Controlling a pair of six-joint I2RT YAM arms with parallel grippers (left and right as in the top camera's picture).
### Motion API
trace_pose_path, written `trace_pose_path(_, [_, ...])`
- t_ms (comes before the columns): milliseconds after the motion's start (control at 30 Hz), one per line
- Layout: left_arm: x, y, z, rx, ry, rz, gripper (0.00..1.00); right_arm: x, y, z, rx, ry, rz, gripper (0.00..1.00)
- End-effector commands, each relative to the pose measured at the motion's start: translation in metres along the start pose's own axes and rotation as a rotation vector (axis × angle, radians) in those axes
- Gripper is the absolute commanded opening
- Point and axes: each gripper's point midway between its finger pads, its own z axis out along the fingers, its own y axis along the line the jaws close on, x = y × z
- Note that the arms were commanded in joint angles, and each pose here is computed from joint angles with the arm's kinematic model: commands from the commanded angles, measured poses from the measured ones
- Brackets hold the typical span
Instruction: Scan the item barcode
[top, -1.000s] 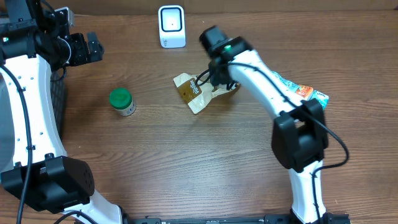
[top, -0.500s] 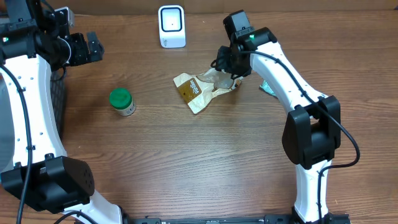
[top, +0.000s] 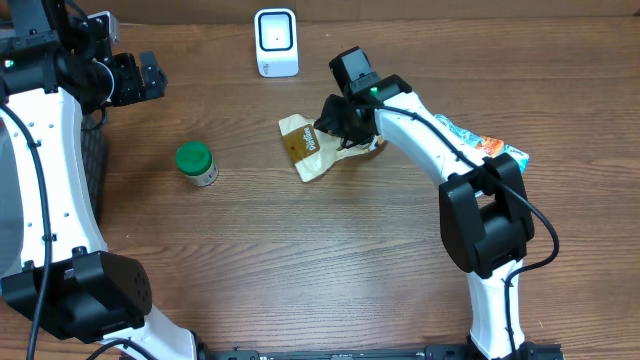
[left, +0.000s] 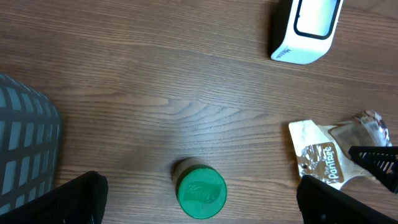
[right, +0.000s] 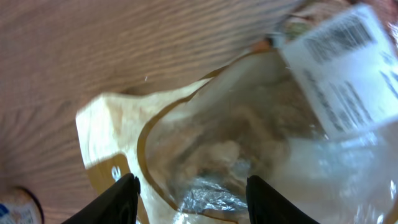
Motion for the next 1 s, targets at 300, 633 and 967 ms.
trace_pose_path(300, [-0.005,-0.003,-0.008,0.005,-0.026,0.002,1.00,0.053,0.007,0.011,-0.144,0.207,-0.691,0.74])
trace_pose_path(633, [-0.005,-0.003,-0.008,0.005,-0.027,0.002,1.00,0.062,0.012,-0.041,-0.155,0.303,-0.840,0.82])
trace_pose_path(967, [-0.005,-0.003,-0.008,0.005,-0.027,0.002,1.00,0.048,0.007,-0.127,-0.041,0.331,-0.626,0.89])
